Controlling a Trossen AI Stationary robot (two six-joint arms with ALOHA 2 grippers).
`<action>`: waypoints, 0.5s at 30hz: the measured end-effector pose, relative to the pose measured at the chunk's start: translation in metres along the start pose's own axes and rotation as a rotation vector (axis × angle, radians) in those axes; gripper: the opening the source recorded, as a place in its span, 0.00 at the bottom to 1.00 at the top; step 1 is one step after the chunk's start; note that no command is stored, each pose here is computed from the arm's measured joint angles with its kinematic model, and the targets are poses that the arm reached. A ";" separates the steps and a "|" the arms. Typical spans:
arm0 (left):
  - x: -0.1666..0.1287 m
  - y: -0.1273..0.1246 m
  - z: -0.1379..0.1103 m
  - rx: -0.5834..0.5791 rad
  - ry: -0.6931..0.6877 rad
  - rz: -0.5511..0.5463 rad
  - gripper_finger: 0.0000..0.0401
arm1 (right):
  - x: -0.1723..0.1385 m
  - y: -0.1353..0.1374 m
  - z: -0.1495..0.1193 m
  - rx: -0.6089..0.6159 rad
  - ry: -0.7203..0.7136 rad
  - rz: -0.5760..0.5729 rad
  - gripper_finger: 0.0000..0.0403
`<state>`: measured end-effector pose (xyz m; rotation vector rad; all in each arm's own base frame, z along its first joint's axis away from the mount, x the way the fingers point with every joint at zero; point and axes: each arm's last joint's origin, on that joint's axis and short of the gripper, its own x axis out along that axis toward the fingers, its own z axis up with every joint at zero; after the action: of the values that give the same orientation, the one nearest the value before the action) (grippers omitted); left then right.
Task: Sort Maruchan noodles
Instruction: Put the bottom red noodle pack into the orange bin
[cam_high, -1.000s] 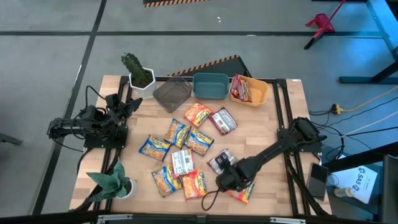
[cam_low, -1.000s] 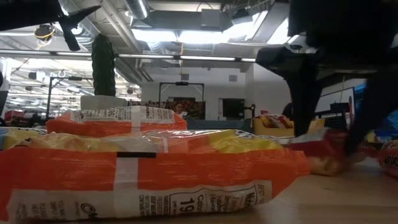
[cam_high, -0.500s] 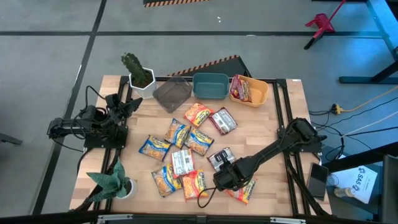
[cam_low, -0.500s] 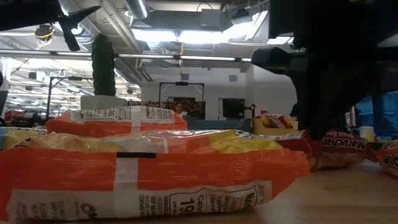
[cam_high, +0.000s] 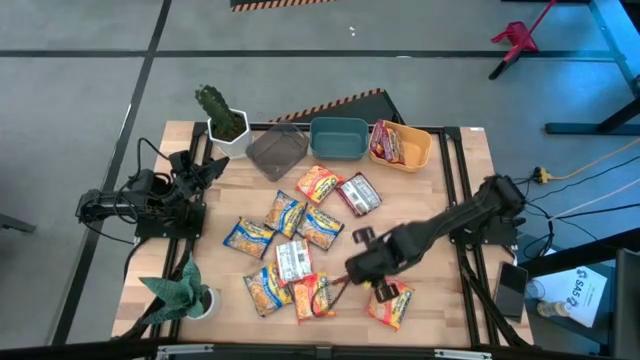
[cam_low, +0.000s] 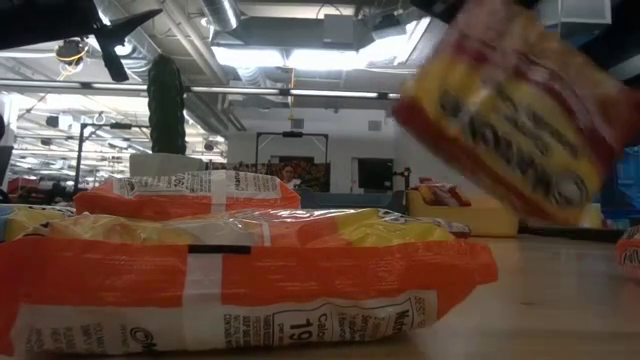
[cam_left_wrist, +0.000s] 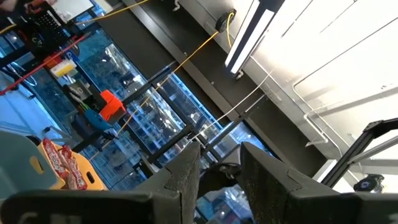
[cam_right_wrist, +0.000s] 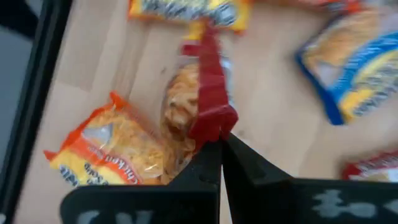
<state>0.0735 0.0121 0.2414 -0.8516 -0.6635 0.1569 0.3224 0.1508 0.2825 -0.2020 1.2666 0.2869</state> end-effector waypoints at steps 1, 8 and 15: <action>0.000 0.000 0.000 0.000 0.000 0.000 0.27 | -0.007 -0.006 -0.002 0.028 -0.010 -0.005 0.00; 0.000 0.000 0.000 0.001 0.001 0.001 0.27 | -0.025 -0.048 -0.006 0.109 -0.048 -0.041 0.00; 0.000 0.000 0.000 0.001 0.009 -0.006 0.27 | -0.007 -0.073 -0.003 0.004 -0.086 -0.050 0.05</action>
<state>0.0737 0.0118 0.2413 -0.8486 -0.6571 0.1480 0.3415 0.0807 0.2879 -0.2152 1.1749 0.2475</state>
